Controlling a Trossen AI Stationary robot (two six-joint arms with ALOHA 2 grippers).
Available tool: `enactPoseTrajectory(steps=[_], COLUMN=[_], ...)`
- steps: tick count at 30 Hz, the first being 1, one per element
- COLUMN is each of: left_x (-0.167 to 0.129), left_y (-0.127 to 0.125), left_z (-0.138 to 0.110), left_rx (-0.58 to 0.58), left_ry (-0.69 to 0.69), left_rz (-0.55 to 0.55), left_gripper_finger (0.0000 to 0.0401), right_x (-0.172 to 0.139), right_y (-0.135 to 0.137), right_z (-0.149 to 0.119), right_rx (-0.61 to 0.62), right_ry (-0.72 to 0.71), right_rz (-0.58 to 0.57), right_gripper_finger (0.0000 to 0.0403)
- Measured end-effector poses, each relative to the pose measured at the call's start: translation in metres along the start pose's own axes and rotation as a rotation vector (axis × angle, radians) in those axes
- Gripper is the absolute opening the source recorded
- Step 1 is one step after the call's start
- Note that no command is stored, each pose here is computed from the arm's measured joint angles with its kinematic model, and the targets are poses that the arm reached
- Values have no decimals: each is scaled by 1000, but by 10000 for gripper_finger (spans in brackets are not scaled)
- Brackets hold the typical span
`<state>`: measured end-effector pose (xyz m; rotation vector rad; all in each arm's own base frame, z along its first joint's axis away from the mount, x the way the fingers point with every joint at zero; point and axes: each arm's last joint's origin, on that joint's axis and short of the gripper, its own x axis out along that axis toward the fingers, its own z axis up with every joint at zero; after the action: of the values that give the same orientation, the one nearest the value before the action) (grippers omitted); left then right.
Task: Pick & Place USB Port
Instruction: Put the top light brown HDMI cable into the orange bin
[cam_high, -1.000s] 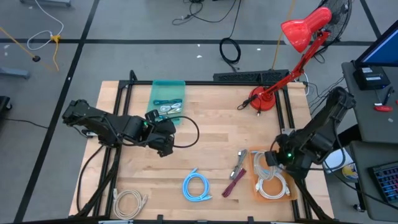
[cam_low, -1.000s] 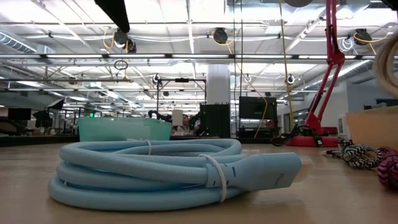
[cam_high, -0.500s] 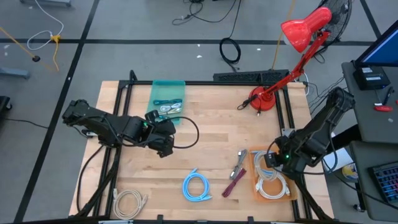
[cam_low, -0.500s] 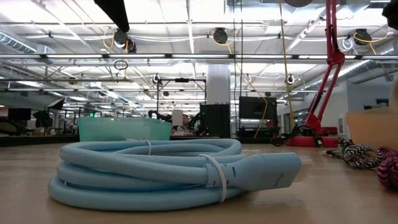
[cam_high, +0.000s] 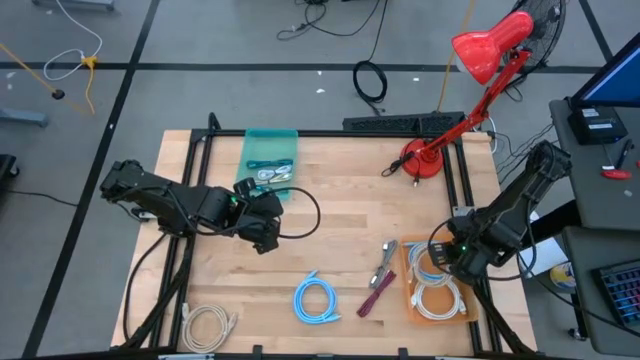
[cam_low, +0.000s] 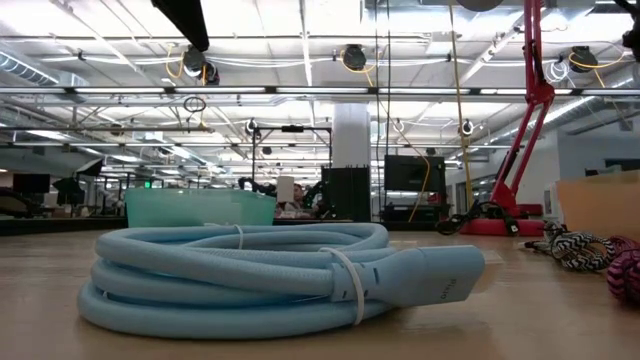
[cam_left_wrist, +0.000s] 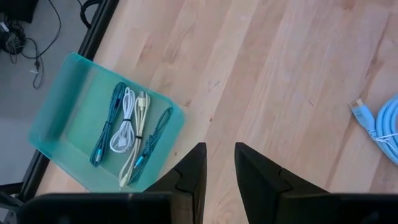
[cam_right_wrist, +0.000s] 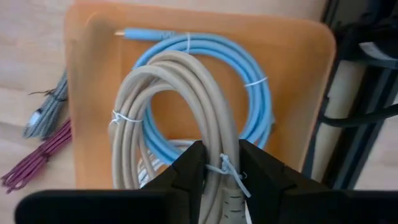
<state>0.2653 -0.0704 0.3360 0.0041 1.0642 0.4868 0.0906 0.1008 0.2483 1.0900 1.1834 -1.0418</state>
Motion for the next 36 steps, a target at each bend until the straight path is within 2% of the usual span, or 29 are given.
enactPoseTrajectory(steps=[5,14,21,29,36], left_x=[0,0,0,0,0], left_y=[0,-1,-1,-1,-1], left_z=[0,1,1,1,1], left_rx=[-1,5,8,18,27], left_ry=[1,-9,-9,-9,-9], left_rz=[-2,-10,-16,-16,-16], left_gripper_finger=[88,88,88,88,88], right_x=[6,36,38,38,38], right_y=[6,17,19,20,20], right_z=[0,-4,-2,-2,-1], right_rx=[0,-45,-78,-140,-130], right_ry=[-22,-1,-67,-68,-73], right_rz=[-68,-225,-197,-195,-196], right_gripper_finger=[71,70,84,115,140])
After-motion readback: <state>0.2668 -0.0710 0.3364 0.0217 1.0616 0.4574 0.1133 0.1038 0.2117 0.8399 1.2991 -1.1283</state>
